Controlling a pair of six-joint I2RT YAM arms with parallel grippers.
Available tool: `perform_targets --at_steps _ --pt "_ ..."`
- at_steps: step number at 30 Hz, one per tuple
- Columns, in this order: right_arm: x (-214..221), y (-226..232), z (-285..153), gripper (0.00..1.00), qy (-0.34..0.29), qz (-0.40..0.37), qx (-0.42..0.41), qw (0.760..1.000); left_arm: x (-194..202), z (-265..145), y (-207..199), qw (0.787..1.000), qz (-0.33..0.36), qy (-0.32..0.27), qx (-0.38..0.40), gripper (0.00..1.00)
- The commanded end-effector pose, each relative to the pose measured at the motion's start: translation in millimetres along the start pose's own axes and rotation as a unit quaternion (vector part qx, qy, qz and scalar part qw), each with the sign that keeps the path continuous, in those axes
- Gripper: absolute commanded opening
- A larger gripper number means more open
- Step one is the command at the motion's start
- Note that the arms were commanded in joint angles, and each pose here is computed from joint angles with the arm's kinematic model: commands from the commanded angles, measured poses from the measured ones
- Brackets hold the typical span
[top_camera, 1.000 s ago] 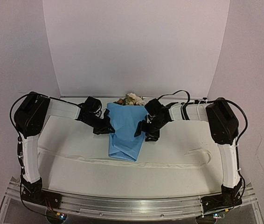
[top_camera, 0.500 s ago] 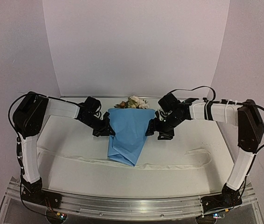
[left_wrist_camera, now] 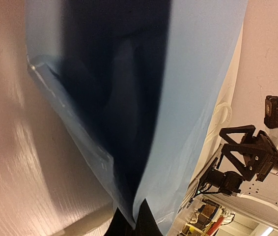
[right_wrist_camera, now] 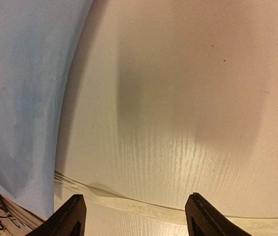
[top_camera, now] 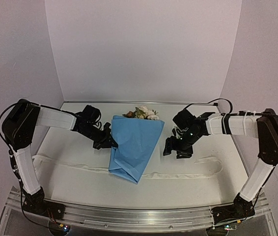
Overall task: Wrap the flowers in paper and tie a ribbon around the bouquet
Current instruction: Place the folded bouquet on the ribbon.
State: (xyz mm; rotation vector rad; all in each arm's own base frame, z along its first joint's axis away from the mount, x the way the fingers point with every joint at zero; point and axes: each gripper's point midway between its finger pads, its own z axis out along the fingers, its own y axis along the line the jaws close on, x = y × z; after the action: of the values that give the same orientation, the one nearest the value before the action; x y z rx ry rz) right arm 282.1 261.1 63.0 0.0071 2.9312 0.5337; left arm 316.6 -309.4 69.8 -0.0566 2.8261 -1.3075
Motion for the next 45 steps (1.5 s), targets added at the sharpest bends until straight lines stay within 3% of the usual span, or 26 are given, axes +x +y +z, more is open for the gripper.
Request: perform_targets --at_steps 1,16,30,33,37,41,45 --pt "-0.1 -16.4 -18.0 0.71 -0.039 0.01 0.025 0.999 19.2 -7.4 -19.0 1.0 0.009 -0.019 0.006 0.0" --pt "24.8 -82.2 -37.6 0.75 -0.094 0.031 0.118 0.988 70.9 14.9 -9.6 0.999 -0.012 -0.027 -0.033 0.0" --pt "31.5 -95.7 -47.4 0.77 -0.102 0.021 0.139 0.985 90.6 21.6 -2.5 0.996 -0.046 -0.059 -0.056 0.01" --pt "31.0 -96.9 -50.7 0.79 -0.105 0.016 0.142 0.984 90.8 20.0 -0.4 0.994 -0.046 -0.073 -0.069 0.18" --pt "29.5 -101.0 -58.4 0.83 -0.119 0.015 0.146 0.982 81.7 1.5 -3.2 0.989 -0.041 -0.114 -0.091 0.51" --pt "29.8 -106.3 -64.9 0.89 -0.134 0.014 0.151 0.979 69.3 -33.4 -0.2 0.973 -0.043 -0.175 -0.144 0.71" --pt "30.6 -111.6 -69.1 0.93 -0.146 0.013 0.157 0.977 58.7 -81.9 35.8 0.932 -0.088 -0.253 -0.245 0.78"
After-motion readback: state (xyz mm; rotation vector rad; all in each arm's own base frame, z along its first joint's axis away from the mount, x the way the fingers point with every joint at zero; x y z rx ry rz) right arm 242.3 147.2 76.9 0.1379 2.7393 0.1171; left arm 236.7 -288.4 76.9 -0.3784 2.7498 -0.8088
